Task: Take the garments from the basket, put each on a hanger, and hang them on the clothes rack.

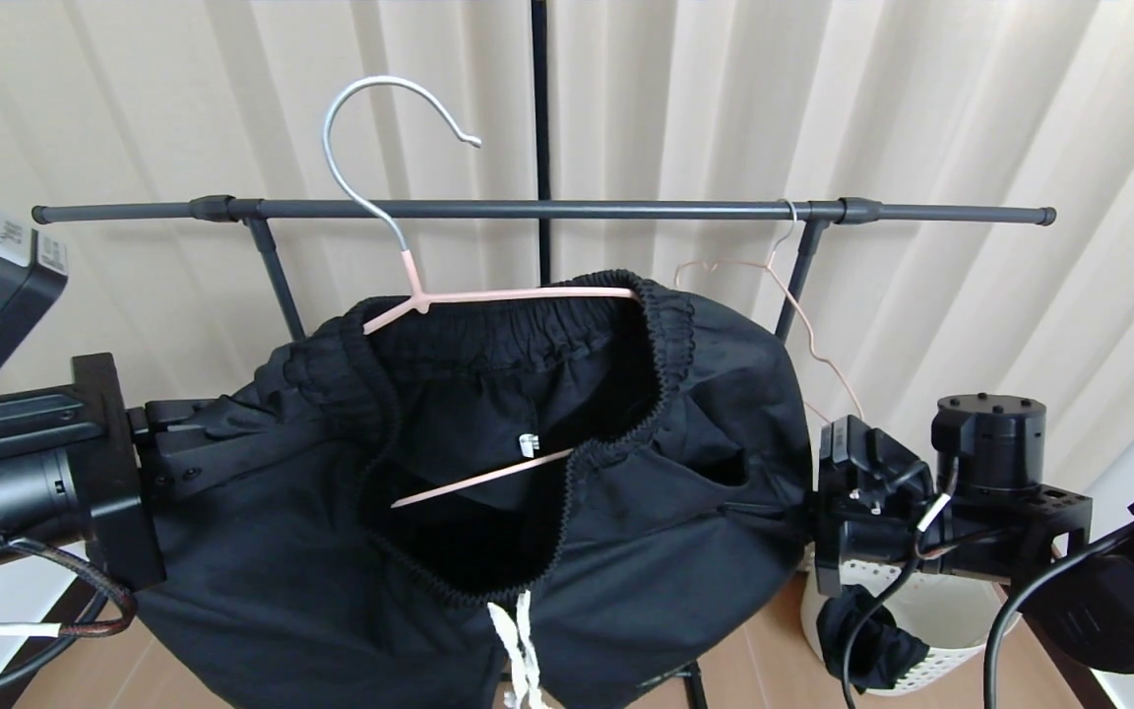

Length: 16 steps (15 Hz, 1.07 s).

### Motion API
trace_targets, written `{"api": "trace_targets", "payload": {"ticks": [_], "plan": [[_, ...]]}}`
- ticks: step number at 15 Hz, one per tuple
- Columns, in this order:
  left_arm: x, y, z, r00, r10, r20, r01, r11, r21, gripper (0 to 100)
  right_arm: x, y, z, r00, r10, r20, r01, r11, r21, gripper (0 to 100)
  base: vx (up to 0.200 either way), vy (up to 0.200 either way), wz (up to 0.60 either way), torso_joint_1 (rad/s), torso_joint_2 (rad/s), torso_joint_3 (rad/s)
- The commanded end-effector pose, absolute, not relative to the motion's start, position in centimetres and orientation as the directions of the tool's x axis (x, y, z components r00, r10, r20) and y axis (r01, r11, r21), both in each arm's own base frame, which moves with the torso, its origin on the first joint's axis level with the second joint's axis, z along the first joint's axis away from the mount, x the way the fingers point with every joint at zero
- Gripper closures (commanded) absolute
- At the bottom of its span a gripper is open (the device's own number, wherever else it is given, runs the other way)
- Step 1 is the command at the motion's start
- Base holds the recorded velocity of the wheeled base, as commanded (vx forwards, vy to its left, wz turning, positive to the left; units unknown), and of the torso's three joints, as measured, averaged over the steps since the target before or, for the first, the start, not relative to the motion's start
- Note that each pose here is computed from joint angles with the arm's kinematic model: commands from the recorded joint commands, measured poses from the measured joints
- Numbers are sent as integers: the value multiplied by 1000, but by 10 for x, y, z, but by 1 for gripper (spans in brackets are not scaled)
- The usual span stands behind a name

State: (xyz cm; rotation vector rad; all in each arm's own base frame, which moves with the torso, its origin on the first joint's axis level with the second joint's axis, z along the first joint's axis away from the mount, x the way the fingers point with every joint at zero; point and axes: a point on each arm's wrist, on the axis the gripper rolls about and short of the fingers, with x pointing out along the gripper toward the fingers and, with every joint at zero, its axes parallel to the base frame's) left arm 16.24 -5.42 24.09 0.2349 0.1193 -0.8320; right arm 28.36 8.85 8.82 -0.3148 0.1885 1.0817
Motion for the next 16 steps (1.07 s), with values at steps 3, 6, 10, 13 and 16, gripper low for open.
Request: {"api": "trace_targets", "payload": {"ticks": [3,6,10,13,16], "plan": [[163,-53,245,678,-712,-184,735,657,168,100,294,69,94,526,802,-283,-850,494,-182,100,0,0,0,0,0,0],[163,-53,246,679,-711,-182,734,659,163,100,295,68,93,528,799,-287,-849,497,-178,100,0,0,0,0,0,0],[165,-51,245,688,-701,-188,726,669,159,100,291,70,91,519,803,-294,-855,490,-172,0,0,0,0,0,0,0],[167,-48,244,700,-688,-189,713,686,145,100,287,69,96,523,803,-284,-852,489,-186,0,0,0,0,0,0,0],[180,-43,242,735,-644,-213,674,729,119,100,281,68,103,524,808,-270,-849,466,-250,0,0,0,0,0,0,0]]}}
